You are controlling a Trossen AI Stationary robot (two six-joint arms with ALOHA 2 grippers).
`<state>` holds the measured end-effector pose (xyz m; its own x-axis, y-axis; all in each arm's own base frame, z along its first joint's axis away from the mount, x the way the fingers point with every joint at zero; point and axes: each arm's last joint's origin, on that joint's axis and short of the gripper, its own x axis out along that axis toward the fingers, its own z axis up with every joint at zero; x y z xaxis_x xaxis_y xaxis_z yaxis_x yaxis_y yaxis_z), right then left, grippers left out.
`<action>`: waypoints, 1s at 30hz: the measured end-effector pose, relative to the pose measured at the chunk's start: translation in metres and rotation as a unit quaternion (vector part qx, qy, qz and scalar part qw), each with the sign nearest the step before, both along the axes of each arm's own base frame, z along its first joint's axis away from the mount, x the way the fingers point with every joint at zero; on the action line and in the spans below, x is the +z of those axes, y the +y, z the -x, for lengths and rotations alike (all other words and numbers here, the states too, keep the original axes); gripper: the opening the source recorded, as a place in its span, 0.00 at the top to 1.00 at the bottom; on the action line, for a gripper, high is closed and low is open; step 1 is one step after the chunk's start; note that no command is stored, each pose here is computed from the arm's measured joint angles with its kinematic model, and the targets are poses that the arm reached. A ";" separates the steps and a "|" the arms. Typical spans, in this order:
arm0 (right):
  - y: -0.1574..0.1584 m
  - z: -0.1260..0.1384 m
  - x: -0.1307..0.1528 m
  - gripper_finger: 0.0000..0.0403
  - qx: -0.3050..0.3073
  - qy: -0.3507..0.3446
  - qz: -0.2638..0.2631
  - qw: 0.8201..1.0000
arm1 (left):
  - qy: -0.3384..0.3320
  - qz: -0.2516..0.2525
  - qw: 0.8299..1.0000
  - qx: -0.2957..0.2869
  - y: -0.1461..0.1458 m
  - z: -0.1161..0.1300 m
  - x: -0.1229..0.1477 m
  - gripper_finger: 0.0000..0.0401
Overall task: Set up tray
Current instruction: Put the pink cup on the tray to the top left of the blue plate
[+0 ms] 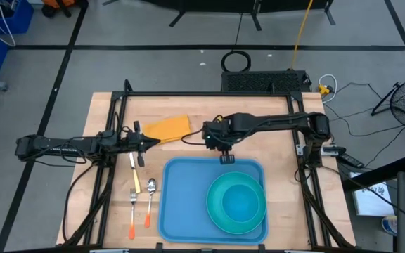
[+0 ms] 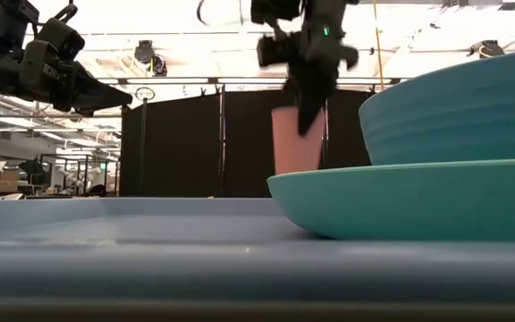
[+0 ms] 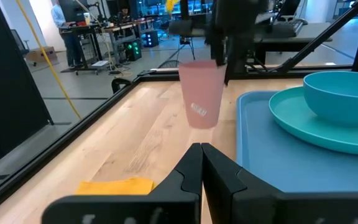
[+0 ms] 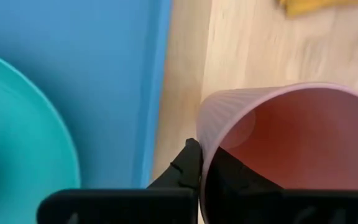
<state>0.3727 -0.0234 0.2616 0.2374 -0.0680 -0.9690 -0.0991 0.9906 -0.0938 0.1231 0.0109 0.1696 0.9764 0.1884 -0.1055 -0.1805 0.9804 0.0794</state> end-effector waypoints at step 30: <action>0.142 -0.054 -0.014 1.00 0.161 -0.027 -0.030 0.986 | 0.000 -0.002 1.000 0.001 0.000 0.000 0.000 0.98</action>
